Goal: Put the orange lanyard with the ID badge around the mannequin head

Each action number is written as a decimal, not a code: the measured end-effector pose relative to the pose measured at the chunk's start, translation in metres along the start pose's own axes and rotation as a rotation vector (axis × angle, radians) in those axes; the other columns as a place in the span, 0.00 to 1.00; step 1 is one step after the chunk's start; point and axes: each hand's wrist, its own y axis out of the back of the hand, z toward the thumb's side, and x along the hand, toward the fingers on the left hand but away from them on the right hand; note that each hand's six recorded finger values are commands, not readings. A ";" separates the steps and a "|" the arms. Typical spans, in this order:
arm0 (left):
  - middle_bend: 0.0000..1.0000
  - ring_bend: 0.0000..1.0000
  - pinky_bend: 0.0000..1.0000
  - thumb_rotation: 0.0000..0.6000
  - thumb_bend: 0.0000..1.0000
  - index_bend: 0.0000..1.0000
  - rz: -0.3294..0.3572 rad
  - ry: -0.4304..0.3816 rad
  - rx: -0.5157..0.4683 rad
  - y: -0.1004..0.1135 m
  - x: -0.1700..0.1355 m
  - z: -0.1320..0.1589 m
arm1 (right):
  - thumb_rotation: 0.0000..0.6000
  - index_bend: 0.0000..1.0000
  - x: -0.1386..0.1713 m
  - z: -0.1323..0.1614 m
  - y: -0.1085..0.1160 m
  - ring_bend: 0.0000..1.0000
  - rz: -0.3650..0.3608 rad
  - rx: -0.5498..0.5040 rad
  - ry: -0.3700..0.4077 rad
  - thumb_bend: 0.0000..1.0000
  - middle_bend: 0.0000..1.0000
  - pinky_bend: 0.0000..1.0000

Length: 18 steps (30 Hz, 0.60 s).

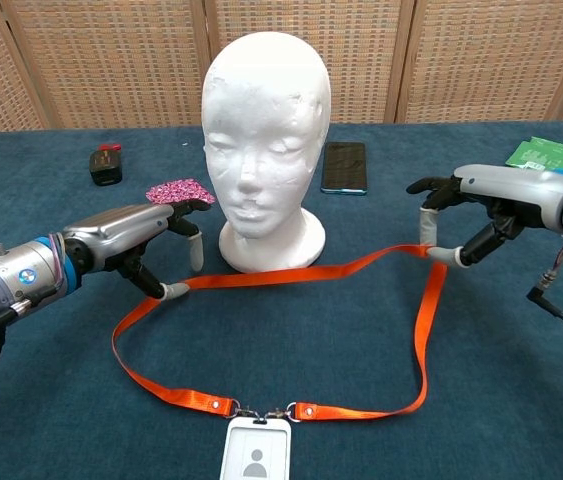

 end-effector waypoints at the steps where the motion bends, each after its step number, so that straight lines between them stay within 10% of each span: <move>1: 0.00 0.00 0.00 1.00 0.34 0.50 -0.001 -0.001 -0.001 -0.001 0.000 0.001 | 1.00 0.72 0.000 0.000 0.000 0.00 0.000 0.001 0.000 0.75 0.00 0.00; 18: 0.00 0.00 0.00 1.00 0.43 0.61 -0.008 0.013 0.017 -0.005 0.004 -0.001 | 1.00 0.72 0.000 -0.004 -0.001 0.00 0.005 0.000 -0.008 0.75 0.00 0.00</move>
